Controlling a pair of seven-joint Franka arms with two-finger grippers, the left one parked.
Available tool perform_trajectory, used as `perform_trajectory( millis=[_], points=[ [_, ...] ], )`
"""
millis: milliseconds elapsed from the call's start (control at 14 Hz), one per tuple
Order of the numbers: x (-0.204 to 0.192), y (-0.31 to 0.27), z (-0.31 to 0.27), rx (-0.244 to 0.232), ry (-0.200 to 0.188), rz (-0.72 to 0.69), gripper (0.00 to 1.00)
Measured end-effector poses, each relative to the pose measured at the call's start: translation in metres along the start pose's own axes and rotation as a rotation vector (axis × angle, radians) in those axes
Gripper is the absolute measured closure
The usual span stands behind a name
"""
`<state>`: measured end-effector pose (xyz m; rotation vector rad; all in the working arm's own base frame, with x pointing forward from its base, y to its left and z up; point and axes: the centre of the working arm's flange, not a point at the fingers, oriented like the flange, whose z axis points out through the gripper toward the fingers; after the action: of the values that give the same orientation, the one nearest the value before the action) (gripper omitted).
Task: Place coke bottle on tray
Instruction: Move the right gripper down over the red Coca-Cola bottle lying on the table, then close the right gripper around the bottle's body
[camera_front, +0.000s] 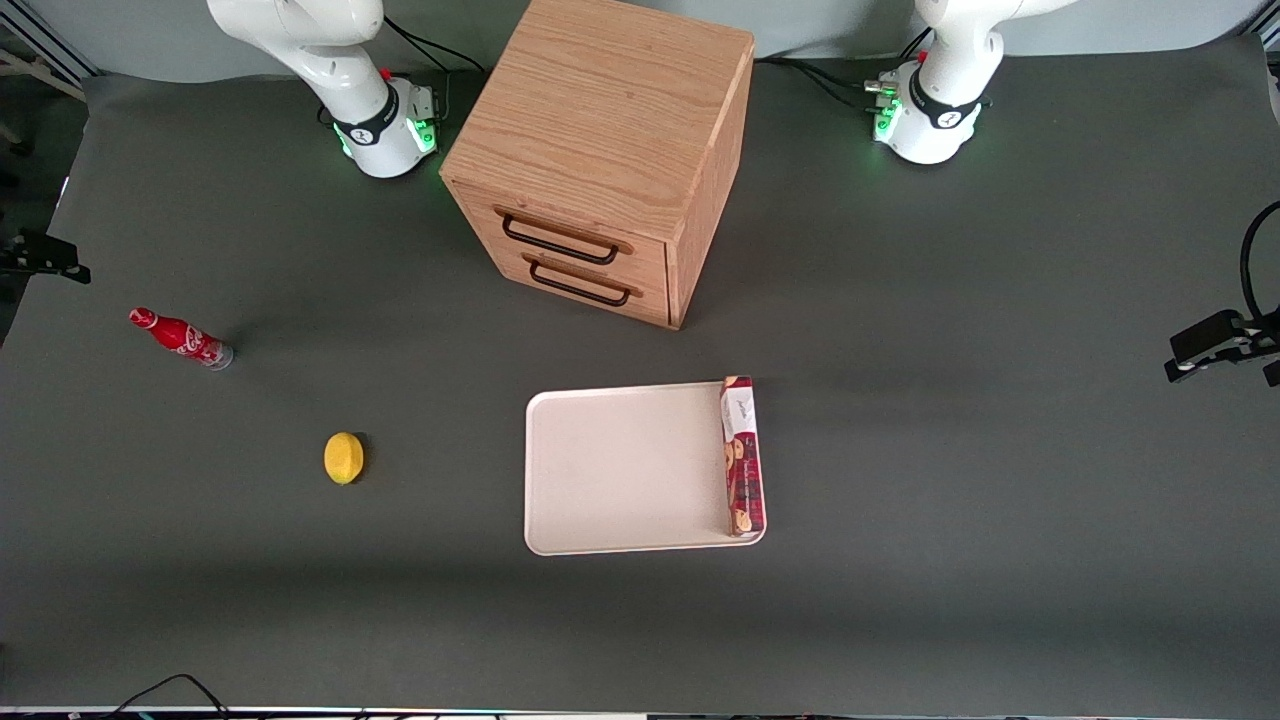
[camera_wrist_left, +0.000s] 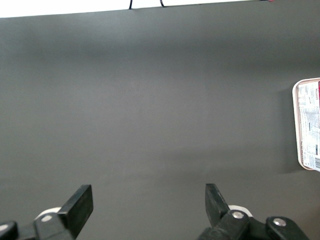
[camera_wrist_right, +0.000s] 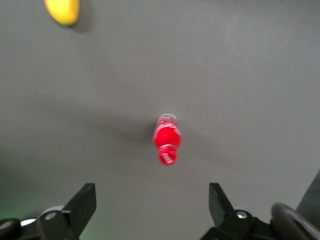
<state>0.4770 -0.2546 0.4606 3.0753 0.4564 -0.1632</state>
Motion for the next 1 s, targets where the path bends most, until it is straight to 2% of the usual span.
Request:
perform_trajectory(
  millis=[143, 286, 429, 571, 714, 786, 1000],
  points=[
    [-0.022, 0.012, 0.066, -0.011, 0.016, -0.020, 0.00],
    [-0.021, 0.009, 0.100, -0.029, 0.019, -0.029, 0.00],
    [-0.014, 0.009, 0.119, -0.060, 0.030, -0.038, 0.00],
    [-0.011, 0.010, 0.133, -0.069, 0.025, -0.042, 0.00],
    [-0.010, 0.009, 0.138, -0.065, 0.021, -0.041, 0.04],
    [-0.010, 0.009, 0.139, -0.063, 0.021, -0.039, 0.13],
    [-0.011, 0.007, 0.142, -0.056, 0.016, -0.038, 0.17]
  ],
)
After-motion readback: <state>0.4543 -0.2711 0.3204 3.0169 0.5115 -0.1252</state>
